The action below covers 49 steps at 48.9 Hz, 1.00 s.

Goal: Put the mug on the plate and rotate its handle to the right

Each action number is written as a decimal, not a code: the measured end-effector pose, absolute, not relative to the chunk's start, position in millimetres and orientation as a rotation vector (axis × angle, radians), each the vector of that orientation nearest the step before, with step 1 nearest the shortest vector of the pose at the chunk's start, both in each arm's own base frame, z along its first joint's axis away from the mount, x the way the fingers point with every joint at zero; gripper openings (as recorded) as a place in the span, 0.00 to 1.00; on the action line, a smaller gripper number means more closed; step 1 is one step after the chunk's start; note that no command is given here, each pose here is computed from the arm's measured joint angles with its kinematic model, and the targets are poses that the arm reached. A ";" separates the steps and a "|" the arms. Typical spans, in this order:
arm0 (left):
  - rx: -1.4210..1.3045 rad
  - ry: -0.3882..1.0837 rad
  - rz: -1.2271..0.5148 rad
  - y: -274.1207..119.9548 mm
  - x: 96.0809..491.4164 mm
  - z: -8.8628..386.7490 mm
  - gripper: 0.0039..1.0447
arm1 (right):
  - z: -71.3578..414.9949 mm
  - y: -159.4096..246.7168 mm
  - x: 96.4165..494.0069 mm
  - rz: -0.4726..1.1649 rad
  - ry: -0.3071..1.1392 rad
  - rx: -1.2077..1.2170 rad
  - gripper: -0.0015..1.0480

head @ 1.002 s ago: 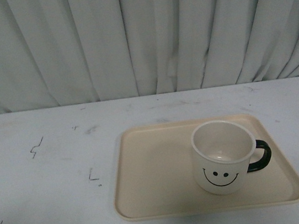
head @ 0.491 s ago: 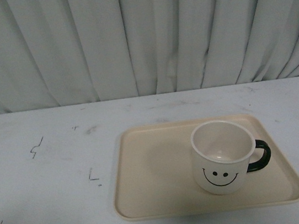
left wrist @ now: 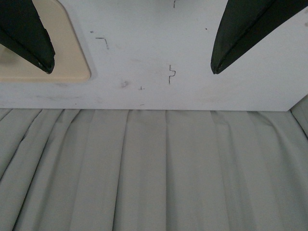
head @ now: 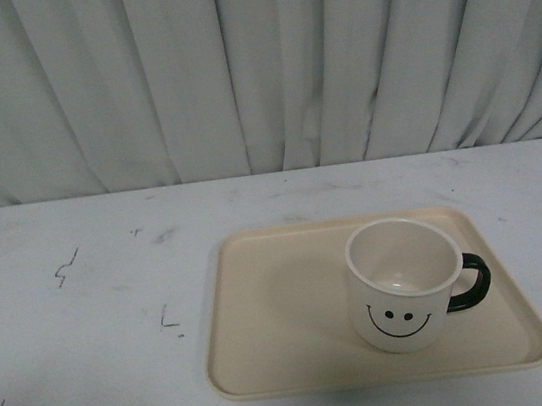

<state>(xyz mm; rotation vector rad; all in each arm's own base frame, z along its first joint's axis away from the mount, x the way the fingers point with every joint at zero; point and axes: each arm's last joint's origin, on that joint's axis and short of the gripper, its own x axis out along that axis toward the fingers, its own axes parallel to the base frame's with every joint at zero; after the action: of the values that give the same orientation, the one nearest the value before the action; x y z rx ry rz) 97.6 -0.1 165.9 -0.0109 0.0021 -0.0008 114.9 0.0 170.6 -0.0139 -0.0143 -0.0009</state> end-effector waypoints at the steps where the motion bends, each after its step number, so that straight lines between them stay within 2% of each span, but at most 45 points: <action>1: -0.010 0.003 -0.001 -0.1 97.6 165.8 0.94 | 170.6 0.0 114.7 -0.001 -0.014 -0.014 0.02; 24: -0.011 0.003 -0.001 -0.1 97.6 165.8 0.94 | 169.9 0.0 107.7 -0.001 -0.013 -0.014 0.02; 28: -0.011 0.003 -0.001 -0.1 97.6 165.8 0.94 | 163.6 0.0 101.6 0.002 0.042 -0.013 0.02; 33: -0.011 0.003 -0.001 -0.1 97.6 165.7 0.94 | 169.7 0.0 97.0 0.000 -0.026 -0.013 0.02; 40: -0.011 0.003 -0.002 -0.1 97.6 165.8 0.94 | 166.4 0.0 97.3 0.000 0.001 -0.014 0.02; 49: -0.011 0.002 -0.001 -0.1 97.6 165.8 0.94 | 166.7 0.0 97.2 0.000 -0.003 -0.011 0.41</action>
<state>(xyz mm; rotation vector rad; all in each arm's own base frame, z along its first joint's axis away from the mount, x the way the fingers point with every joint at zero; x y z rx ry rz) 97.6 -0.1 165.8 -0.0109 0.0025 -0.0011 97.2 0.0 166.7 -0.0113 -0.0029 -0.0004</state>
